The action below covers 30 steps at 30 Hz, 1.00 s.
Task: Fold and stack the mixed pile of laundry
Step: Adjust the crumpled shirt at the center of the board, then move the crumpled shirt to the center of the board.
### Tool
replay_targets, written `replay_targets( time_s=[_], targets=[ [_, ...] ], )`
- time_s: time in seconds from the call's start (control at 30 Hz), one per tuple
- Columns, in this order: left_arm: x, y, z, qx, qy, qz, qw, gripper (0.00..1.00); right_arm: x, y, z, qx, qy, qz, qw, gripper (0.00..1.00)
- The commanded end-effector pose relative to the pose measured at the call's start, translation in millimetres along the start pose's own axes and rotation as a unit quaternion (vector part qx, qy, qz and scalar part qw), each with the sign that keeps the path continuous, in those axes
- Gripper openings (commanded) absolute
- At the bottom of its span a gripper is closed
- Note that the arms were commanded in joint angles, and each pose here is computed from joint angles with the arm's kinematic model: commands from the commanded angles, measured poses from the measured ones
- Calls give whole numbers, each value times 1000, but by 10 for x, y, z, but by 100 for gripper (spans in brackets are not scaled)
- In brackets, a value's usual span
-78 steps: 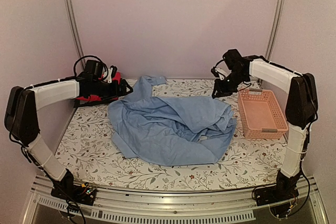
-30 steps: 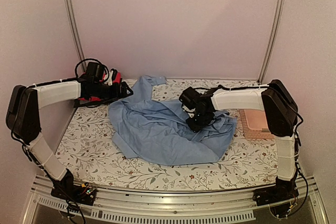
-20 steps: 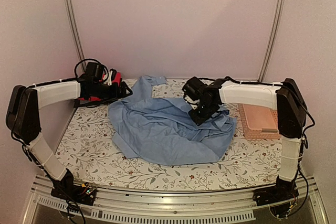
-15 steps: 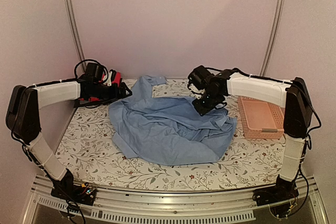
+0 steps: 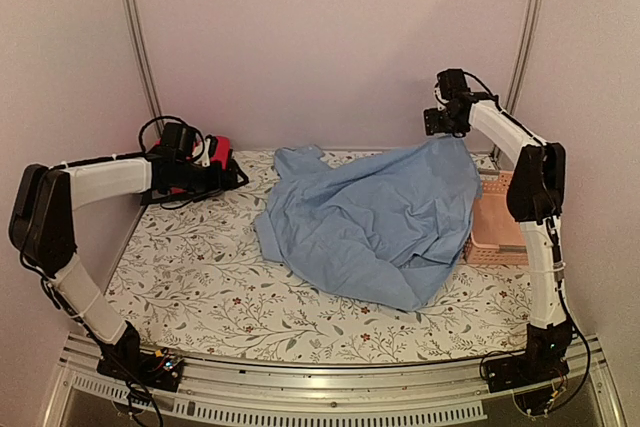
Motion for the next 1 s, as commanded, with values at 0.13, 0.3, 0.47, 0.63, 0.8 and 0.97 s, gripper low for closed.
replay_targets(
  time_s=[0.13,0.3,0.47,0.63,0.8,0.97],
  targets=[
    [-276,154,-491,50,-33,-70,996,100,676,848,-534,59,30,157,985,77],
    [-883,19,-1299,146,-133,-133,971,100,1004,1613,-604,52,27,266,962,74],
    [-1399,-297,-1739,187,-232,-133,945,100,1310,1826,-1027,103,15,335,936,71],
    [-1381,-821,-1955,236,-237,-85,939,100,1423,1784,-1304,141,9,343,929,70],
    [-786,-963,-2242,306,-241,-10,921,95,1418,1724,-1473,168,18,334,927,70],
    [211,-707,-1957,304,-202,100,926,89,1433,1751,-1575,180,24,343,922,71]
  ],
)
Point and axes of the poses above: each gripper's point midway between its finger pads, its own y axis back along the fingers, its own x axis along the line the jaws close on, z = x × y, the point moved 1 cm from there along y, back along the fingers, and after that the axes turned 7 degrees about y, right-handed, at the moved point
